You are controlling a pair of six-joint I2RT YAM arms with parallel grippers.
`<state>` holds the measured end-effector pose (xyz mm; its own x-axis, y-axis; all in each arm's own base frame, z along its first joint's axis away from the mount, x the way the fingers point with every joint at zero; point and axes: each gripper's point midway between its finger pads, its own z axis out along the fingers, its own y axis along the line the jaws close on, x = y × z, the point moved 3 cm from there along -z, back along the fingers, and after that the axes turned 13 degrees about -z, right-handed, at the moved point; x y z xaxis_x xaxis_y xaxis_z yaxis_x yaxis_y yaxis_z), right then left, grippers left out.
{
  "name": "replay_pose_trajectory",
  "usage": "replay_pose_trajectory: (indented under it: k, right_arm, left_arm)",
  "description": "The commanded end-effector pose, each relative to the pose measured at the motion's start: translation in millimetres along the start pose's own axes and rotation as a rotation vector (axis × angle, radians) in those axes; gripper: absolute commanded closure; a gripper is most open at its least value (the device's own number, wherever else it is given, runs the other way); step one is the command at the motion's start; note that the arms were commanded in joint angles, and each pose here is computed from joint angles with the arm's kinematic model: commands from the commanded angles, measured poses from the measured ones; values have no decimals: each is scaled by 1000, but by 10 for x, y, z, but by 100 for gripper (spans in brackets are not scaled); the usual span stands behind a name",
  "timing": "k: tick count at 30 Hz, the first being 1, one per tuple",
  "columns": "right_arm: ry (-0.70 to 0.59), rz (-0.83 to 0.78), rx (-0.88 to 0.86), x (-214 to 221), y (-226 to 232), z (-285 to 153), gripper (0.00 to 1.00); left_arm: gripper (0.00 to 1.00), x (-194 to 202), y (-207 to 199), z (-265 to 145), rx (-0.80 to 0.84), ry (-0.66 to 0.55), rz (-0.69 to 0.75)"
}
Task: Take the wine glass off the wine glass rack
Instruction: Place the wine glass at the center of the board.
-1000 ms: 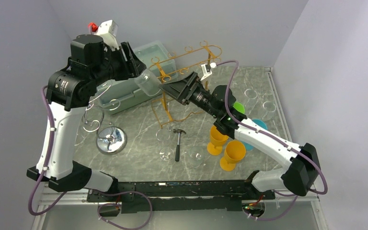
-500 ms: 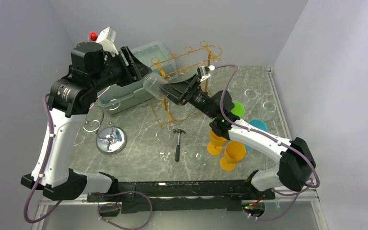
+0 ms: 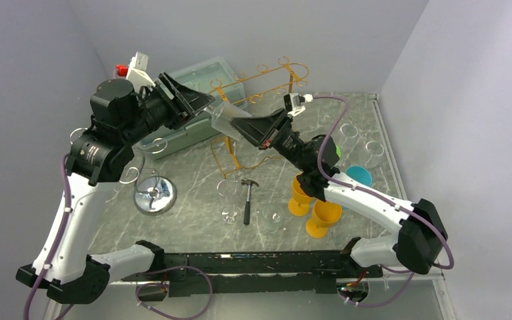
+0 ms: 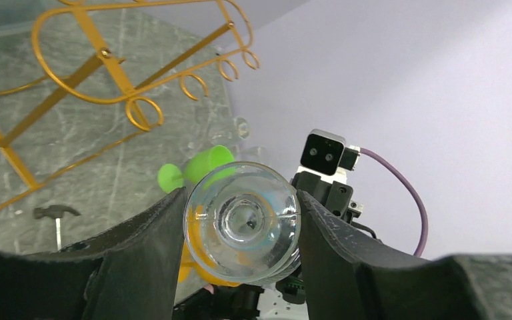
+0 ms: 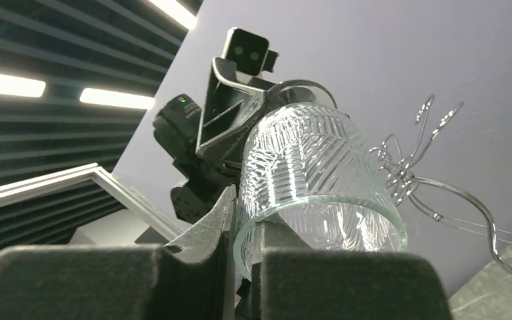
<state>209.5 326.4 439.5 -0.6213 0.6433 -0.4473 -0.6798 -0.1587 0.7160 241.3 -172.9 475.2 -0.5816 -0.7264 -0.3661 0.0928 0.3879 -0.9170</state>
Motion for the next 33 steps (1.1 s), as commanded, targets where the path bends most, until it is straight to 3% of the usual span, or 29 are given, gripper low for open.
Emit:
replay_pose_trajectory:
  k: [1, 4, 7, 16, 26, 33]
  right_arm:
    - [-65, -83, -49, -186, 333, -39, 100]
    - [-68, -126, 12, -218, 333, -88, 100]
    - [-60, -179, 97, -249, 305, -156, 100]
    - [27, -374, 423, -376, 248, -537, 100]
    - [342, -562, 937, -383, -212, -1090, 100]
    - [528, -623, 1167, -274, -707, -1283, 100]
  left_arm:
    - [46, -17, -359, -128, 184, -9, -6]
    - [19, -15, -337, -135, 183, -14, 10]
    - [2, -16, -328, -159, 182, -18, 38]
    - [1, -22, -175, -269, 110, -34, 170]
    - [1, -34, 1, -405, 19, -31, 326]
    - [1, -71, 18, -535, -9, -45, 405]
